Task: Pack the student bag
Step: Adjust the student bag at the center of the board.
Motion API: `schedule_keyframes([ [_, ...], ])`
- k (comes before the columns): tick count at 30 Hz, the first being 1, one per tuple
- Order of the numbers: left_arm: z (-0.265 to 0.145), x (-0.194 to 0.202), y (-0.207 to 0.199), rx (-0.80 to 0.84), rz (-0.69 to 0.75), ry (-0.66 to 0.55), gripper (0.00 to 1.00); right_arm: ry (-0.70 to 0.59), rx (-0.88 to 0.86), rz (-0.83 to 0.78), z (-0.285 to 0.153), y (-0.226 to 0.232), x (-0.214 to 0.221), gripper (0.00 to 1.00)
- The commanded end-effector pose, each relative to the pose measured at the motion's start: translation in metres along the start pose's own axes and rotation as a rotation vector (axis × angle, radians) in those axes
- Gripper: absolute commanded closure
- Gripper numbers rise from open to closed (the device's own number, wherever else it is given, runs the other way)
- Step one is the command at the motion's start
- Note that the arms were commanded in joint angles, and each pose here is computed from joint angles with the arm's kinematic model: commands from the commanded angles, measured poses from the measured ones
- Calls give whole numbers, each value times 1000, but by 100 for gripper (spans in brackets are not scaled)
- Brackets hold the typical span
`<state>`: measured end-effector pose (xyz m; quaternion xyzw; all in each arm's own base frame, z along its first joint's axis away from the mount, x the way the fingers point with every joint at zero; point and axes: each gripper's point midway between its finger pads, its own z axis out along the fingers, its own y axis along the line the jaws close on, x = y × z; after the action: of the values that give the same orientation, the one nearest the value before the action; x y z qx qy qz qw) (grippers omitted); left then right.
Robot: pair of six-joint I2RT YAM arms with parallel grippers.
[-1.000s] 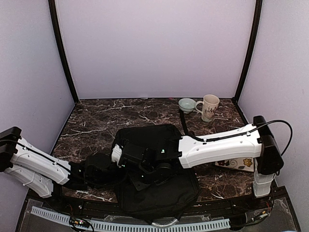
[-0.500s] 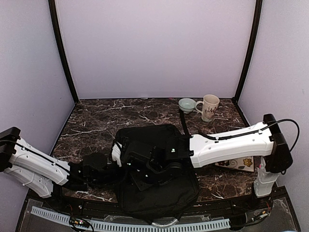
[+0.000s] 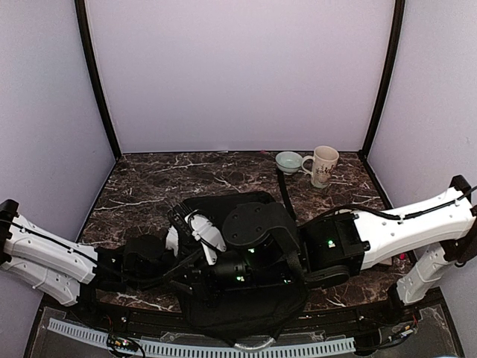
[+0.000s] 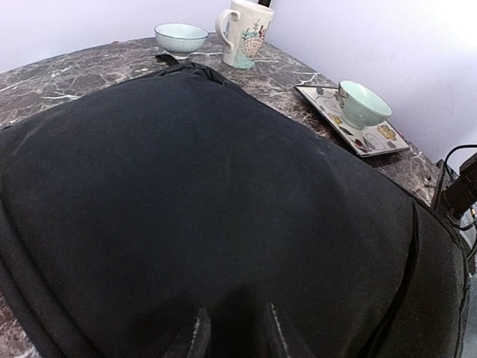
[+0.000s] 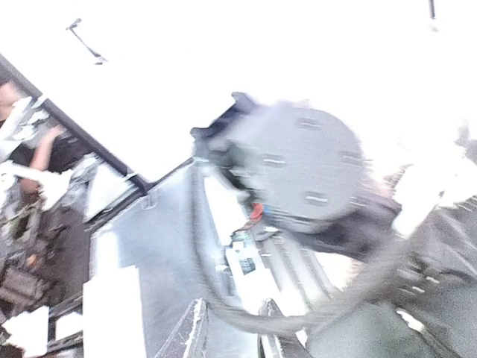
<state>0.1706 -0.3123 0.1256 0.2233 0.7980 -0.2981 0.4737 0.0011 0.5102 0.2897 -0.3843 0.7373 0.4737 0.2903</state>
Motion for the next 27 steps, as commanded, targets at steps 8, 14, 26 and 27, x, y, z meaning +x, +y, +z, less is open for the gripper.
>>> schedule_keyframes([
  [8,-43,18,53,-210,-30,112,45,74,371,118,-13,-85,43,72],
  [14,-63,69,55,-124,-143,257,17,134,407,144,-12,-106,63,70],
  [26,-53,83,61,-55,-260,163,1,153,381,154,-4,-124,83,69],
  [27,-51,81,60,-36,-280,151,2,133,368,160,-9,-121,77,69],
])
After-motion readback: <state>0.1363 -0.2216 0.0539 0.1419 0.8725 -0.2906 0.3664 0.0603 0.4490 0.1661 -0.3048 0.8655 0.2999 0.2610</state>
